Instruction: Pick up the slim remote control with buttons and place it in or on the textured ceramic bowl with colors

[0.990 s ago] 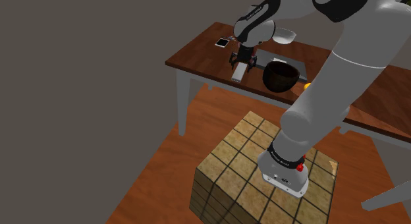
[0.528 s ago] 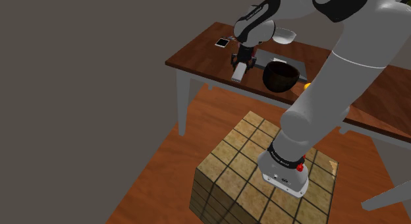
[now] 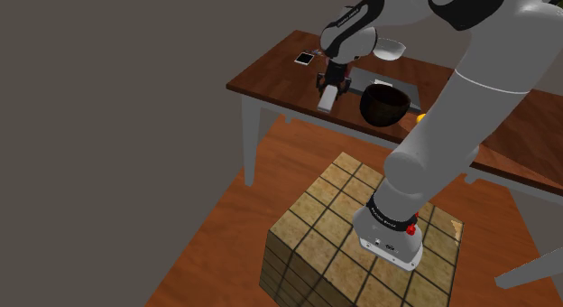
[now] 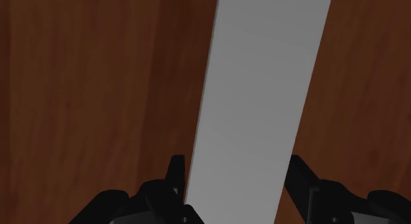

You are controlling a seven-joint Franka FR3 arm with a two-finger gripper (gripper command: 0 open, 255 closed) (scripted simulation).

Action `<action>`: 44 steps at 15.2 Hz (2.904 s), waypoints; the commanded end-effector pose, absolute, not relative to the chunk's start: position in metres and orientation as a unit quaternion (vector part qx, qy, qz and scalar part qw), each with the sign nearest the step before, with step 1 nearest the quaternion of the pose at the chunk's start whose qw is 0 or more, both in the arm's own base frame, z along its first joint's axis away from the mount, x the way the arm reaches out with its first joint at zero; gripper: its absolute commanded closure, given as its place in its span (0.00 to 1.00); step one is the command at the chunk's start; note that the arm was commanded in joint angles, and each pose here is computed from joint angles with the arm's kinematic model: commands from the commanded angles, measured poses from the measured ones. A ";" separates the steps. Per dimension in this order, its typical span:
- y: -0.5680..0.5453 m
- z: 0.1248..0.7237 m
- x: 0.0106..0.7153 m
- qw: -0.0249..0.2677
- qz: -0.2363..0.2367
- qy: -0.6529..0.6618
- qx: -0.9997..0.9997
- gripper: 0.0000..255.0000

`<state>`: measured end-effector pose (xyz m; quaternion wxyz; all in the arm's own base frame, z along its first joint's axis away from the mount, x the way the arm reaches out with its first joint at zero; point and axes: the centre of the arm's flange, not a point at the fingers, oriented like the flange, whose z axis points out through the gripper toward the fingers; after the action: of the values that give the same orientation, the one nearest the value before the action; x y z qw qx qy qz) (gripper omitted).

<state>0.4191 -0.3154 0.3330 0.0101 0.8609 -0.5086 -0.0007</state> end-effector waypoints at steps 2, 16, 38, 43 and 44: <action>-0.315 0.346 0.419 0.010 -0.001 -0.508 0.861 1.00; -0.315 0.420 0.419 0.010 -0.001 -0.508 0.861 1.00; -0.318 0.523 0.392 0.010 -0.001 -0.508 0.861 1.00; -0.326 0.525 0.327 0.010 -0.001 -0.508 0.861 1.00; -0.327 0.525 0.314 0.010 -0.001 -0.508 0.861 1.00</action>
<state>0.3255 -0.3243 0.5219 0.0101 0.8608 -0.5089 -0.0007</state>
